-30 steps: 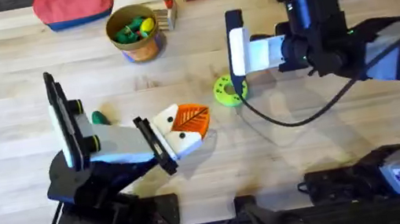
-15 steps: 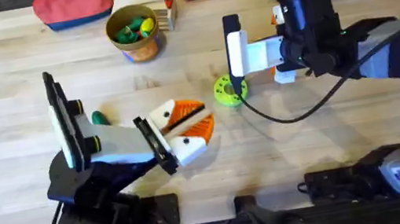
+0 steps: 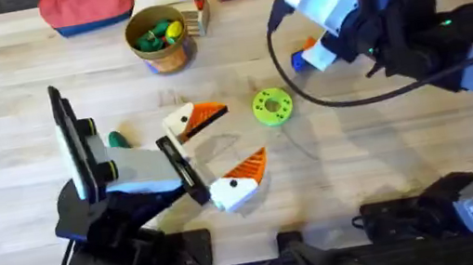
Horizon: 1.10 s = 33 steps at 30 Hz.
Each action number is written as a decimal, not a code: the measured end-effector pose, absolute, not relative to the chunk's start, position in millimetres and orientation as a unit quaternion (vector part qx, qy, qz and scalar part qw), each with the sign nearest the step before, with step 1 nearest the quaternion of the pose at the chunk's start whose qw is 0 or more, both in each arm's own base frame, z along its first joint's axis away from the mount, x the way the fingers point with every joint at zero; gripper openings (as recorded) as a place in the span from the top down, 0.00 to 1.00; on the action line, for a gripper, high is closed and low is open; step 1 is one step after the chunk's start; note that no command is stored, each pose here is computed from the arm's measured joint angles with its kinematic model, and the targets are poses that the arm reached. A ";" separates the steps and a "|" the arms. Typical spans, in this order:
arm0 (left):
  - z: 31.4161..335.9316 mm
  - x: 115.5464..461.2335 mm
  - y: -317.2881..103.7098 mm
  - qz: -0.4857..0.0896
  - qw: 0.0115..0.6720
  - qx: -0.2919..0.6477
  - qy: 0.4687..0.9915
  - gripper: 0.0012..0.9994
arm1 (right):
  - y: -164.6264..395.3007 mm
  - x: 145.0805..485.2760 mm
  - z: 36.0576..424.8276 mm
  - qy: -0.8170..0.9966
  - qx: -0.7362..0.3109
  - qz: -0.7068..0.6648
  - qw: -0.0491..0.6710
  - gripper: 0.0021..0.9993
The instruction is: Pick up the gripper from the table and insert it into the empty holder that is missing its gripper. Then pick up a screw, insert it into the mounting hole, and use the screwdriver to tighten it. Finally, clean up the table by picking up the vegetable and placing it into the bucket.
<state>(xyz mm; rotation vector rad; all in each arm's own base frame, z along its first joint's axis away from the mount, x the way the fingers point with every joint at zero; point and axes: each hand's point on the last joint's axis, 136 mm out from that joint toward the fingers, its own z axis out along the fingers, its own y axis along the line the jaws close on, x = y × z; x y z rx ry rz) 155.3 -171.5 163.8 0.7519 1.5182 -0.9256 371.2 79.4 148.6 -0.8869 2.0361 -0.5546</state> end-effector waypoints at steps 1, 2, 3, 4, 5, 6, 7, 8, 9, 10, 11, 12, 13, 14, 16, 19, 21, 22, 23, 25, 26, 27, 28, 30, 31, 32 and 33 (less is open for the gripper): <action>166.3 156.4 -171.0 -0.392 0.575 0.319 0.643 0.01 | 82.7 371.9 155.2 0.812 -0.339 -0.206 0.428 0.01; 171.1 157.5 -170.5 -0.390 0.584 0.318 0.637 0.01 | 86.3 372.3 160.2 0.814 -0.328 -0.191 0.439 0.01; 175.0 158.7 -169.9 -0.390 0.589 0.314 0.634 0.01 | 90.2 372.2 163.8 0.816 -0.319 -0.174 0.449 0.01; 176.1 160.6 -168.7 -0.393 0.589 0.303 0.638 0.01 | 93.3 371.8 165.4 0.818 -0.313 -0.161 0.454 0.01; 176.1 163.1 -167.0 -0.396 0.586 0.287 0.646 0.01 | 96.0 371.3 165.7 0.821 -0.308 -0.149 0.458 0.01; 175.2 165.7 -165.0 -0.398 0.581 0.271 0.656 0.01 | 98.3 370.8 165.0 0.824 -0.303 -0.138 0.459 0.01; 175.5 168.1 -162.5 -0.399 0.575 0.254 0.668 0.01 | 99.9 370.1 164.1 0.826 -0.298 -0.129 0.460 0.01; 177.6 169.6 -160.2 -0.399 0.570 0.239 0.677 0.01 | 101.2 369.7 163.7 0.828 -0.295 -0.123 0.461 0.01; 181.7 170.5 -157.8 -0.398 0.567 0.227 0.685 0.01 | 102.4 369.6 163.6 0.829 -0.292 -0.117 0.462 0.01; 187.0 171.2 -154.5 -0.394 0.562 0.212 0.696 0.01 | 103.4 369.5 163.6 0.830 -0.289 -0.112 0.463 0.01; 205.7 174.3 -143.0 -0.373 0.547 0.170 0.730 0.01 | 106.4 368.8 163.6 0.832 -0.285 -0.104 0.465 0.01; 211.9 176.0 -138.7 -0.363 0.540 0.156 0.743 0.01 | 108.4 368.4 163.7 0.832 -0.286 -0.101 0.465 0.01; 216.2 177.5 -135.3 -0.354 0.533 0.145 0.755 0.01 | 110.7 367.7 163.6 0.831 -0.287 -0.099 0.466 0.01; 223.0 185.7 -122.8 -0.315 0.487 0.103 0.808 0.01 | 121.7 364.3 163.6 0.828 -0.298 -0.089 0.467 0.01; 219.9 205.7 -110.9 -0.253 0.412 0.064 0.873 0.01 | 134.2 360.0 163.4 0.823 -0.312 -0.079 0.469 0.01; 204.8 248.2 -113.0 -0.204 0.334 0.050 0.919 0.01 | 137.7 358.6 163.3 0.821 -0.315 -0.075 0.469 0.01; 191.4 252.9 -109.1 -0.192 0.311 0.039 0.930 0.01 | 137.7 358.6 163.3 0.821 -0.315 -0.075 0.469 0.01; 183.3 254.0 -103.3 -0.185 0.295 0.023 0.937 0.01 | 137.7 358.6 163.3 0.821 -0.315 -0.075 0.469 0.01; 157.1 256.3 -70.3 -0.156 0.242 -0.067 0.955 0.01 | 137.8 358.6 163.3 0.821 -0.315 -0.075 0.469 0.01; 138.3 255.1 -37.2 -0.131 0.202 -0.147 0.959 0.01 | 137.8 358.6 163.4 0.821 -0.315 -0.075 0.469 0.01; 131.6 254.1 -24.0 -0.122 0.188 -0.178 0.958 0.01 | 137.9 358.5 163.3 0.821 -0.316 -0.075 0.469 0.01; 125.1 253.4 -9.0 -0.112 0.175 -0.212 0.955 0.01 | 137.8 358.6 163.4 0.821 -0.315 -0.075 0.469 0.01; 120.2 253.0 3.6 -0.105 0.167 -0.240 0.951 0.01 | 137.8 358.6 163.3 0.821 -0.315 -0.075 0.469 0.01; 111.7 251.4 26.1 -0.094 0.153 -0.286 0.941 0.01 | 137.7 358.6 163.3 0.821 -0.315 -0.075 0.469 0.01; 108.3 250.1 34.9 -0.088 0.148 -0.302 0.938 0.01 | 137.8 358.6 163.4 0.821 -0.315 -0.075 0.469 0.01; 104.4 248.2 44.6 -0.080 0.142 -0.319 0.934 0.01 | 137.7 358.6 163.3 0.821 -0.315 -0.075 0.469 0.01; 101.6 246.3 51.9 -0.072 0.137 -0.330 0.931 0.01 | 137.8 358.6 163.4 0.821 -0.315 -0.075 0.469 0.01</action>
